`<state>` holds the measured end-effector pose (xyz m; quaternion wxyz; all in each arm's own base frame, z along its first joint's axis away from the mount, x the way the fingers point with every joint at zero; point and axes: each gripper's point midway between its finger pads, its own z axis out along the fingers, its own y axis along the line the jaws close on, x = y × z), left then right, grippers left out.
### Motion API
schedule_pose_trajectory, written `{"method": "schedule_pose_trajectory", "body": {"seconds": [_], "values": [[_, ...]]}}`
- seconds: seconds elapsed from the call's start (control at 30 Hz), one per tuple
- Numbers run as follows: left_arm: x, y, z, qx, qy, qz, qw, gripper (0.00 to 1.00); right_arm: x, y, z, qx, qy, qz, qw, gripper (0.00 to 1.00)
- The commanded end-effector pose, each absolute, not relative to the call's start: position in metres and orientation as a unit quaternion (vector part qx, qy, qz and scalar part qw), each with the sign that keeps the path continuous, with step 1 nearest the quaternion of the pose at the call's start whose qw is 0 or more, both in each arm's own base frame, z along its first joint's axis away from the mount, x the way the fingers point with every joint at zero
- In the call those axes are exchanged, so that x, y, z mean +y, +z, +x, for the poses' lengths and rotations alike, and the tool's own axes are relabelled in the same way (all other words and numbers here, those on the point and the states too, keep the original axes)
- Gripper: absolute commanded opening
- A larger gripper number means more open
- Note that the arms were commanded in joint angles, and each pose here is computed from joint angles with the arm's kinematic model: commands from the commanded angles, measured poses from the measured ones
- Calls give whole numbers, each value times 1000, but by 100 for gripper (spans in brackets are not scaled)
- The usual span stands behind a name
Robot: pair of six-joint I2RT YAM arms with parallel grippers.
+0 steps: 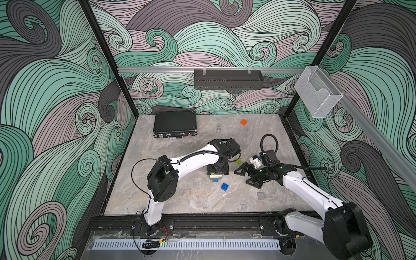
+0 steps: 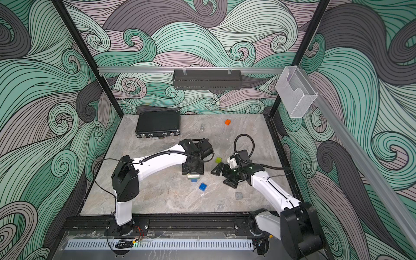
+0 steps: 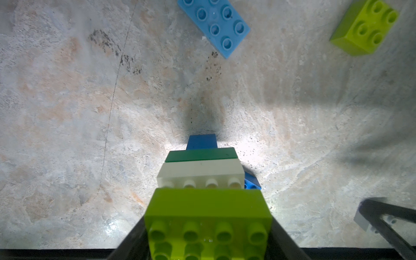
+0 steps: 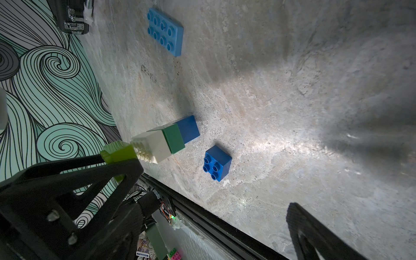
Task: Assemble a carrot with lego
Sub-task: Assemble the lego brick with the lego brick.
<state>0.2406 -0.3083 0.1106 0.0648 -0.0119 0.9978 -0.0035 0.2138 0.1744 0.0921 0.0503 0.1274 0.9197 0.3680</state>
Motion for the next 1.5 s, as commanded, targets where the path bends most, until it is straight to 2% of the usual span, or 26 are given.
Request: {"method": "schedule_pose_trajectory", "body": {"seconds": [0.0, 1.47], "values": [[-301, 115, 243, 997, 10, -31, 65, 0, 172, 91, 214, 920, 365, 130, 54, 99], [-297, 91, 233, 998, 12, -39, 42, 0, 169, 85, 210, 922, 359, 136, 51, 100]]}}
